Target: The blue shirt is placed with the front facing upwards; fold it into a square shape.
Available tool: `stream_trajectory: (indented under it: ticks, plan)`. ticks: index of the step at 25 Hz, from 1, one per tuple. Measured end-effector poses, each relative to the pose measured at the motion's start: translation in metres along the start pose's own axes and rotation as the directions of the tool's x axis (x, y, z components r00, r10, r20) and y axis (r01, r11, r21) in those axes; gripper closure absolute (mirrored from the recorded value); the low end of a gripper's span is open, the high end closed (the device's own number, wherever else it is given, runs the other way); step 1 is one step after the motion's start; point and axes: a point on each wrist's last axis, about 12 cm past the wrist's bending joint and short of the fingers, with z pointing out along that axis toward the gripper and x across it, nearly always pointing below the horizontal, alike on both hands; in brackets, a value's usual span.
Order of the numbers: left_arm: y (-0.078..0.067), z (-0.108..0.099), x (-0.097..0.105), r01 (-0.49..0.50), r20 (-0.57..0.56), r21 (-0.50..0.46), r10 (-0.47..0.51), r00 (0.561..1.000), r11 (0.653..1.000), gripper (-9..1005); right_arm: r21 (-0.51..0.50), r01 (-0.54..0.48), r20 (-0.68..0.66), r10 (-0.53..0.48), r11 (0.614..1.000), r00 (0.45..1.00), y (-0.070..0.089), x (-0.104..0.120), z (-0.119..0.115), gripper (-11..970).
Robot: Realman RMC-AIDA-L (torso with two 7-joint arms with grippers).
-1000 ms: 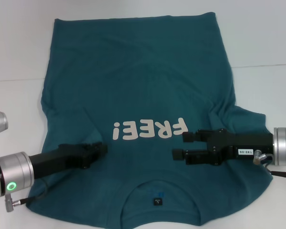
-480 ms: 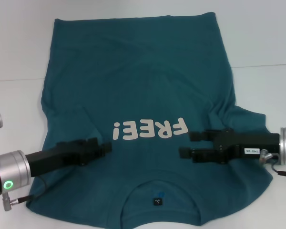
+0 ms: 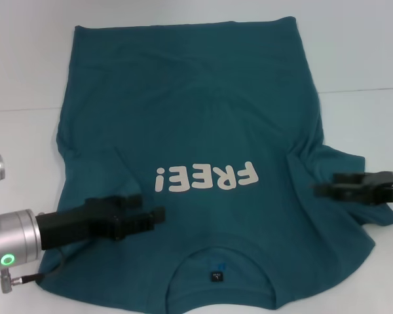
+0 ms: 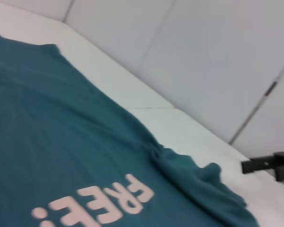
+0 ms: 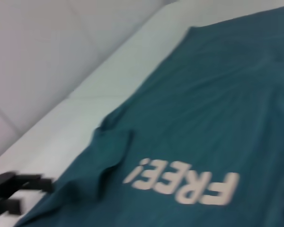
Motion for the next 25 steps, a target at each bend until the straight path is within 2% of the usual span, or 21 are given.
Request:
stream_trajectory:
  ticks: [5, 10, 17, 25]
  plan:
    - [-0.006, 0.002, 0.003, -0.039, -0.017, 0.044, 0.04, 0.999, 0.998, 235, 0.128, -0.111, 0.014, 0.11, 0.986, 0.994, -0.017, 0.002, -0.03, 79]
    - [-0.013, 0.001, 0.005, -0.085, -0.018, 0.105, 0.087, 0.996, 0.991, 108, 0.281, -0.199, 0.028, 0.199, 0.939, 0.98, -0.035, 0.008, -0.051, 79]
    - [-0.016, 0.002, 0.005, -0.089, -0.027, 0.126, 0.093, 0.995, 0.988, 113, 0.347, -0.204, 0.035, 0.205, 0.916, 0.978, -0.043, 0.009, -0.055, 79]
    - [-0.015, 0.002, 0.007, -0.114, -0.041, 0.12, 0.12, 0.992, 0.986, 120, 0.337, -0.18, 0.032, 0.18, 0.924, 0.983, -0.039, -0.001, -0.033, 79]
